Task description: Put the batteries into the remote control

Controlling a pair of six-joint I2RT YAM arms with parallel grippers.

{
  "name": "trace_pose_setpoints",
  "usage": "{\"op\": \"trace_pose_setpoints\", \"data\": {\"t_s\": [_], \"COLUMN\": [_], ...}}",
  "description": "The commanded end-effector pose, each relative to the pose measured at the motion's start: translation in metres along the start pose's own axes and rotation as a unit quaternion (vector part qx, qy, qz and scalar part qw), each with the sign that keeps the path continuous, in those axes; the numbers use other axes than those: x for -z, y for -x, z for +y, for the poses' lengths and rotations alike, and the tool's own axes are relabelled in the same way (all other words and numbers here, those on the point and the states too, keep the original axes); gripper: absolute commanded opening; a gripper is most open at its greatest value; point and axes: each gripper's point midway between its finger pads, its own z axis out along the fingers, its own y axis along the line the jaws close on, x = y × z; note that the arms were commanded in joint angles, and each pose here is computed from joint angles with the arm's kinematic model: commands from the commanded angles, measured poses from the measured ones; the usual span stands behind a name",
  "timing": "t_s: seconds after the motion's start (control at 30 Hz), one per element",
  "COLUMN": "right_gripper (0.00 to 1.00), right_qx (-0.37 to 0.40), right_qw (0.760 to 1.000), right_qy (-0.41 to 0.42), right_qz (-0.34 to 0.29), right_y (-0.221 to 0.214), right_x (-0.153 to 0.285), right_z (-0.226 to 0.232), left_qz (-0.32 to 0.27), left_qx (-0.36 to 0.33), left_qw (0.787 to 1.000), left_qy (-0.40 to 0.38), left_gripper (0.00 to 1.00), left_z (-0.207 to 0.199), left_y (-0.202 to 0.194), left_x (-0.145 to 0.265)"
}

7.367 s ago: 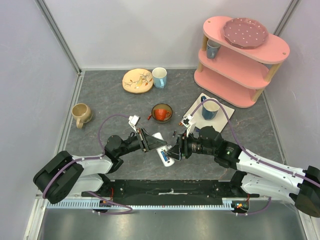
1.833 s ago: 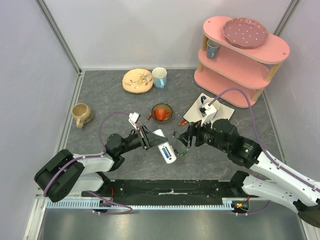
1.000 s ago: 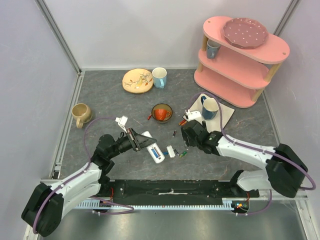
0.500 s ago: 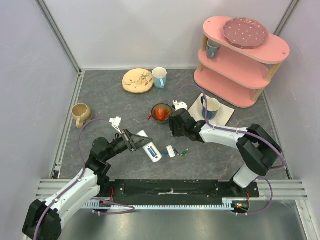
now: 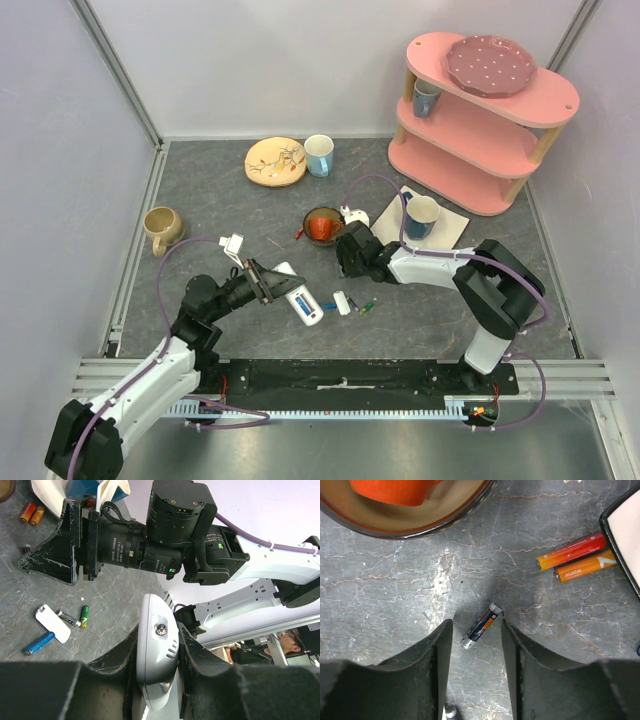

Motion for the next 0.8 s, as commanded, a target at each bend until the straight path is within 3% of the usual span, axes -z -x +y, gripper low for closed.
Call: {"op": "trace_pose_setpoints", "data": {"t_s": [0.0,0.27,0.67,0.77], "right_gripper": [0.48,0.38,0.03,0.00], "right_qx": [-0.003,0.009,0.029,0.034], "right_qw": [1.000,1.000,0.998,0.998], "right_qy": [-0.017,-0.023,-0.043,-0.044], "right_qz": [-0.003,0.006,0.022,0.026], "right_y": [0.002,-0.006,-0.035,-0.038], "right_x": [-0.006,0.001,0.021,0.028], "right_z": [-0.002,-0.010,-0.036,-0.040], "left_qz": [-0.001,0.002,0.018,0.018], "left_qx": [-0.018,-0.014,-0.017,-0.021], "left_qw": [1.000,1.000,0.999,0.998], "left_qy": [-0.008,-0.010,-0.046,-0.052], "left_gripper": [0.02,0.02,0.02,0.02], "left_z": [-0.001,0.000,-0.011,-0.011], "left_y": [0.000,-0.002,-0.006,-0.007], "left_x": [0.002,0.002,0.000,0.000]}}
